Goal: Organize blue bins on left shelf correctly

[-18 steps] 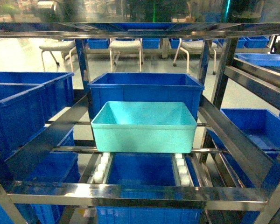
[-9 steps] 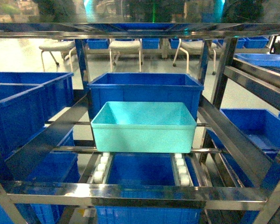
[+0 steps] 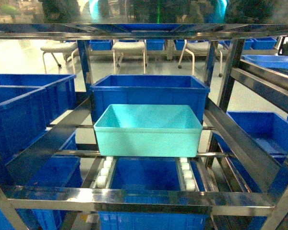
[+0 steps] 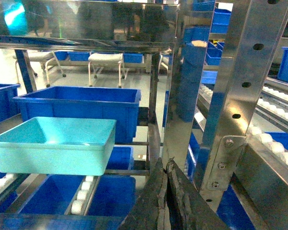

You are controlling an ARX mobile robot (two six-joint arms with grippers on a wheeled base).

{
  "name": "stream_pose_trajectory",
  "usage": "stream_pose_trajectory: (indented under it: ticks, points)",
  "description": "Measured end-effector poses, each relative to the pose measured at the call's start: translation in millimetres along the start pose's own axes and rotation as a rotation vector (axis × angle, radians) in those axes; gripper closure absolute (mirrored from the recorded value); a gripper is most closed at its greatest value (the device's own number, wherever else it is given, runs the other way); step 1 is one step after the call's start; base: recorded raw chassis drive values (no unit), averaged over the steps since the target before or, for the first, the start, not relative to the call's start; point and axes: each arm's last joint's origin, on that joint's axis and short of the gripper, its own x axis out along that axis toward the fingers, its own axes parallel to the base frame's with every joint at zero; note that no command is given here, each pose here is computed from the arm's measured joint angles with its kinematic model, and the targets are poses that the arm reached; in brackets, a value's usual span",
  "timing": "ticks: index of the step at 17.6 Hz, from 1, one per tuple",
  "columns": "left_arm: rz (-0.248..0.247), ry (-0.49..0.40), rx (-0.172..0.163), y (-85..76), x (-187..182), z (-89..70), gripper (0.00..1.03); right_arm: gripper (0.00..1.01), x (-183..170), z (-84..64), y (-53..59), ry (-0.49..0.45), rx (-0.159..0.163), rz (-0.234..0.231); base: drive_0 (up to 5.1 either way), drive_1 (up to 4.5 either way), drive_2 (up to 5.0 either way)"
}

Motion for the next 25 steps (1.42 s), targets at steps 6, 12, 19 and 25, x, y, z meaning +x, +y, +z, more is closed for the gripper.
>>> stream_pose_trajectory:
  ticks: [6, 12, 19, 25]
  points:
    - [0.000, 0.001, 0.000, 0.0, -11.4, 0.2, 1.01, 0.99, -15.2, 3.1, 0.0, -0.012, 0.000, 0.000, 0.0, 0.00, 0.0]
    - [0.000, 0.002, 0.000, 0.0, -14.7, -0.1, 1.01, 0.99, -20.0, 3.2, 0.0, -0.014, 0.000, 0.000, 0.0, 0.00, 0.0]
    - [0.001, 0.014, 0.000, 0.1, -25.5, -3.4, 1.01, 0.99, -33.0, -3.9, 0.0, 0.042, 0.000, 0.001, 0.0, 0.00, 0.0]
    - [0.001, 0.019, 0.000, 0.1, -25.5, -3.8, 1.01, 0.99, -36.0, -0.3, 0.0, -0.004, 0.000, 0.001, 0.0, 0.00, 0.0]
